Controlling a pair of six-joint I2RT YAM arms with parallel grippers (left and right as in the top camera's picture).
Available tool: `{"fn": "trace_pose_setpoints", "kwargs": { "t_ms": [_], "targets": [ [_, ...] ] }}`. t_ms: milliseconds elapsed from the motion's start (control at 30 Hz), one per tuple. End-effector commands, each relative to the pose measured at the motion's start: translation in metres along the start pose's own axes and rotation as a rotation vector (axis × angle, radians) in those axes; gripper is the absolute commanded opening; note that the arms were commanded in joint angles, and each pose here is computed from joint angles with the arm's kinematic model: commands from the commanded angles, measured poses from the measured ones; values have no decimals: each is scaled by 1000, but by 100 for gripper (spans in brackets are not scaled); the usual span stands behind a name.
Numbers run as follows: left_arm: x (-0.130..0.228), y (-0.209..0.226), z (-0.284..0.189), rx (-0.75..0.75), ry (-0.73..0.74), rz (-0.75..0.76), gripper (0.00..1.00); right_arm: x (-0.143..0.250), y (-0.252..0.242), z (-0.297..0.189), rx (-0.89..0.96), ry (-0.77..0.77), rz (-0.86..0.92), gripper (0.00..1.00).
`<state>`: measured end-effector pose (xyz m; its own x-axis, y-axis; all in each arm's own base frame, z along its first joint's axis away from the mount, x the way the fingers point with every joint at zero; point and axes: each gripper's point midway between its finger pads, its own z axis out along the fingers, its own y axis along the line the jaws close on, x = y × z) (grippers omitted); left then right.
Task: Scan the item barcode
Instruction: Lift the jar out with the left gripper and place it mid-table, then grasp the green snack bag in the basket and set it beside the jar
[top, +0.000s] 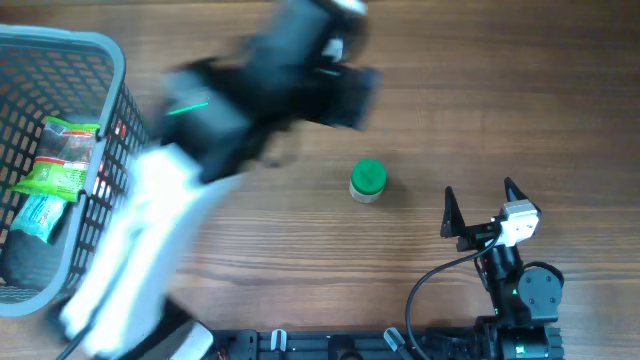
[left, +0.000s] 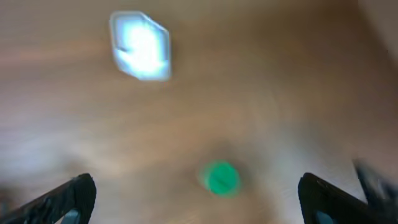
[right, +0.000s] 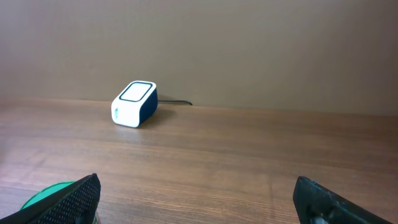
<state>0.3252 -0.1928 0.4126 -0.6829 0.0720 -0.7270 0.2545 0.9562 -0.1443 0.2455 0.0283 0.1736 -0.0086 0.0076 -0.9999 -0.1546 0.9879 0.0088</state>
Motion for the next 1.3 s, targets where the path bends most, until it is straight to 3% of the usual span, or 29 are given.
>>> {"fn": "trace_pose_setpoints", "kwargs": {
  "t_ms": [0, 100, 267, 400, 533, 800, 900, 1267],
  "targets": [
    [-7, 149, -44, -374, -100, -418, 100, -2, -2, 0, 9, -8, 17, 100],
    [17, 232, -63, -507, -82, -708, 100, -2, -2, 0, 9, -8, 17, 100],
    [78, 344, -65, -612, 6, -1070, 100, -2, -2, 0, 9, -8, 17, 100],
    [145, 405, -47, -697, 108, -1276, 100, -2, -2, 0, 9, -8, 17, 100],
    [201, 436, -9, -685, 158, -1384, 100, -2, -2, 0, 9, -8, 18, 100],
    [268, 464, 66, -660, 127, -1413, 100, -2, -2, 0, 9, -8, 17, 100],
    [291, 472, 78, -726, 159, -1462, 100, -2, -2, 0, 9, -8, 17, 100],
    [307, 488, 126, -707, 189, -1439, 98, -2, -2, 0, 9, -8, 17, 100]
  ]
}}
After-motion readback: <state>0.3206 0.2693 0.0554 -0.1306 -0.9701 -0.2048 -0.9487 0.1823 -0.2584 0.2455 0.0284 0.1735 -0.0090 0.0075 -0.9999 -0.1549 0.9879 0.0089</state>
